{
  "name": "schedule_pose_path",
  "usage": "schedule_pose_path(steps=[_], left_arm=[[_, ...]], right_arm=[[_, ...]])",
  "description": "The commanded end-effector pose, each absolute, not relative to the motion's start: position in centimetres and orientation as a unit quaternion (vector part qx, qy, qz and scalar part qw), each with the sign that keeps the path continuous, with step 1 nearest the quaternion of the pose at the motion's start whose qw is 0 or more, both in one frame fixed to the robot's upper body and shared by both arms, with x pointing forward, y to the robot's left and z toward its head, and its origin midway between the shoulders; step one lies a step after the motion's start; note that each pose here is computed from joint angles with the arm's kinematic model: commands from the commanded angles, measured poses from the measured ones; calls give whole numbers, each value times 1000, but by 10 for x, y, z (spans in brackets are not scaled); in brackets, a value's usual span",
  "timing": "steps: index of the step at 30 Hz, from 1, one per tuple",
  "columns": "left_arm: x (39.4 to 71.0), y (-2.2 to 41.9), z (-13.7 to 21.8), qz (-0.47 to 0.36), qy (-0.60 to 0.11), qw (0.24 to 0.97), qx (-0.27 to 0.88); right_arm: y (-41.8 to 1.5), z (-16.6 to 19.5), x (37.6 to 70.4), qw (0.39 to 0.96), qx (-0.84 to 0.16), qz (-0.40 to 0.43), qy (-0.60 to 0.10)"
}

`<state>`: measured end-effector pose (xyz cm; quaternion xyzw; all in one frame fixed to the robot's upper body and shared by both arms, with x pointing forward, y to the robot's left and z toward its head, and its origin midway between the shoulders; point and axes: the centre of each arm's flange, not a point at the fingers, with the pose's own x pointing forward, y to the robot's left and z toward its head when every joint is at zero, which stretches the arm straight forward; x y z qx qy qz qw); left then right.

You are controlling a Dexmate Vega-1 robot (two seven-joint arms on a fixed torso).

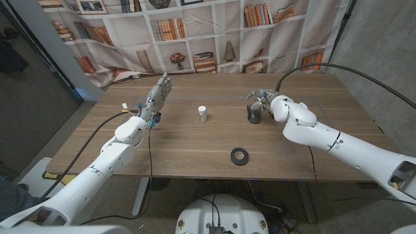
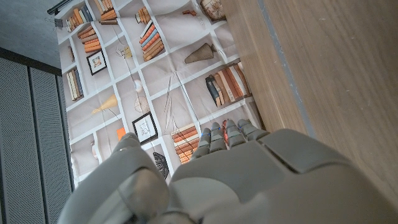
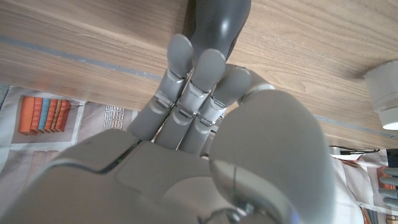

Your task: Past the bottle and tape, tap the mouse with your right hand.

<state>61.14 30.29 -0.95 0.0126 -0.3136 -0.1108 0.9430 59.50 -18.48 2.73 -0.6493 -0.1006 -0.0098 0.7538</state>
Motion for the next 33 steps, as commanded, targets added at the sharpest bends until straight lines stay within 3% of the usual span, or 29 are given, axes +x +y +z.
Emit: schedule_pose_path(steps=[1, 33], left_arm=[[614, 303, -13, -112, -307, 945, 13], [613, 309, -19, -106, -310, 945, 4]], right_arm=[[-182, 26, 600, 740, -670, -2, -64], [-177, 30, 616, 716, -698, 8, 9]])
